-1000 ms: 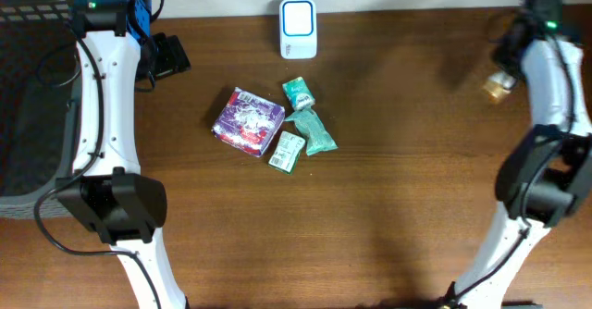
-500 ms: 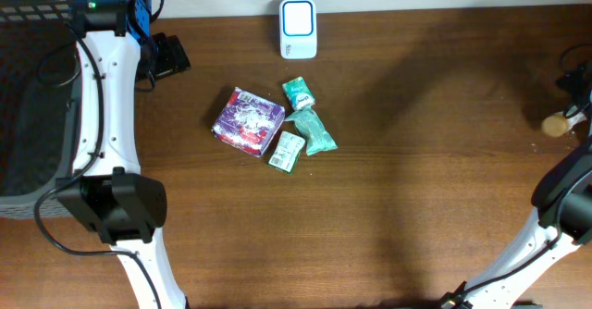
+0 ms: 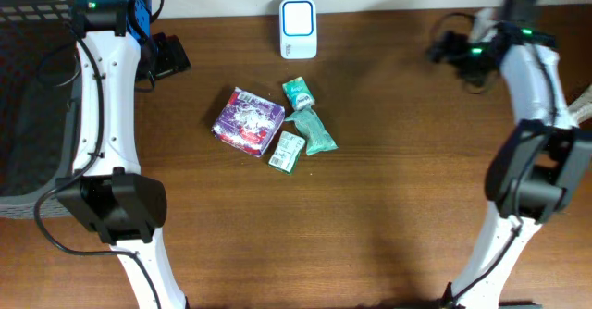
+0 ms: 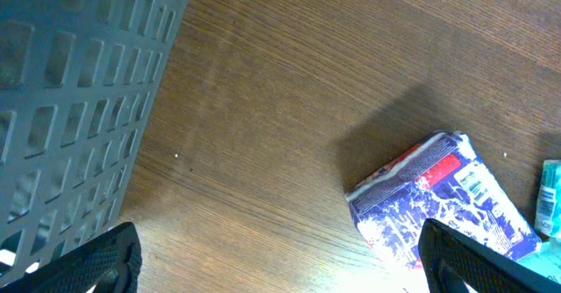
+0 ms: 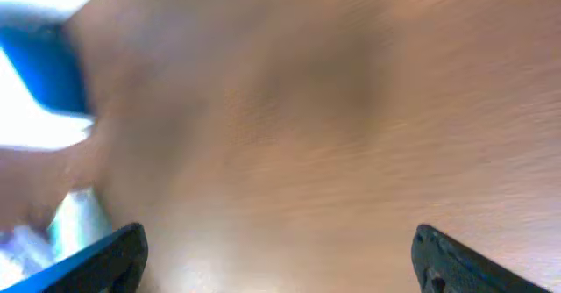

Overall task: Scan the item barcode
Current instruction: 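Reach the right gripper to the mint-green packet and grasp it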

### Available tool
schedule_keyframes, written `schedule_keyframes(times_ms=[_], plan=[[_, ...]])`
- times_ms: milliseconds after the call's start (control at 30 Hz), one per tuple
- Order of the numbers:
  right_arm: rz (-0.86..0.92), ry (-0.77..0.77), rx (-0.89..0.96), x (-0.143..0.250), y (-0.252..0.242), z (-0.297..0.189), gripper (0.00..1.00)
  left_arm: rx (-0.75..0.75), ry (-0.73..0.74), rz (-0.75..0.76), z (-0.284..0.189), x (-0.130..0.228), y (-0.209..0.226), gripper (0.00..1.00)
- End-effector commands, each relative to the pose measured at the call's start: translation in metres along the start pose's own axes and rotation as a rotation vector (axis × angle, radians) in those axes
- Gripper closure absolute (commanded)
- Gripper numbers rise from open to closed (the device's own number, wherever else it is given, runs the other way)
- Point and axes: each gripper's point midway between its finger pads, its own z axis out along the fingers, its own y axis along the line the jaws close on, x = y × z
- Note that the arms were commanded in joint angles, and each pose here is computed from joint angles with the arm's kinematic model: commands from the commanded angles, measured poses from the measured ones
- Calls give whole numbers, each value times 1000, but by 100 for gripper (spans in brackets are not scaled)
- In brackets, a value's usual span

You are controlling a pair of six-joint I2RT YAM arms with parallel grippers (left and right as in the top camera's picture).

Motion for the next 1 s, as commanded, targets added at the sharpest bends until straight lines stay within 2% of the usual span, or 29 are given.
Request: schedule_keyframes(times_ms=[0, 100, 267, 300, 367, 433, 600, 700, 833, 967], plan=[[-175, 143, -64, 49, 65, 29, 2, -8, 16, -12, 7, 1, 1, 1], [-326, 233, 17, 102, 112, 66, 1, -8, 17, -13, 7, 1, 1, 1], [-434, 390, 15, 172, 160, 77, 1, -8, 17, -13, 7, 1, 1, 1], [-465, 408, 27, 183, 166, 78, 6, -8, 17, -13, 7, 1, 1, 1], [-512, 408, 93, 192, 168, 82, 21, -8, 17, -13, 7, 1, 1, 1], [-568, 388, 195, 199, 168, 85, 21, -8, 17, -13, 7, 1, 1, 1], [-624, 218, 532, 197, 164, 82, 22, -8, 17, -13, 7, 1, 1, 1], [-655, 93, 666, 196, 172, 75, 36, -8, 17, -13, 7, 1, 1, 1], [-635, 60, 666, 208, 180, 81, 49, -8, 16, -12, 7, 1, 1, 1], [-623, 62, 660, 222, 169, 97, 52, -8, 17, -13, 7, 1, 1, 1]])
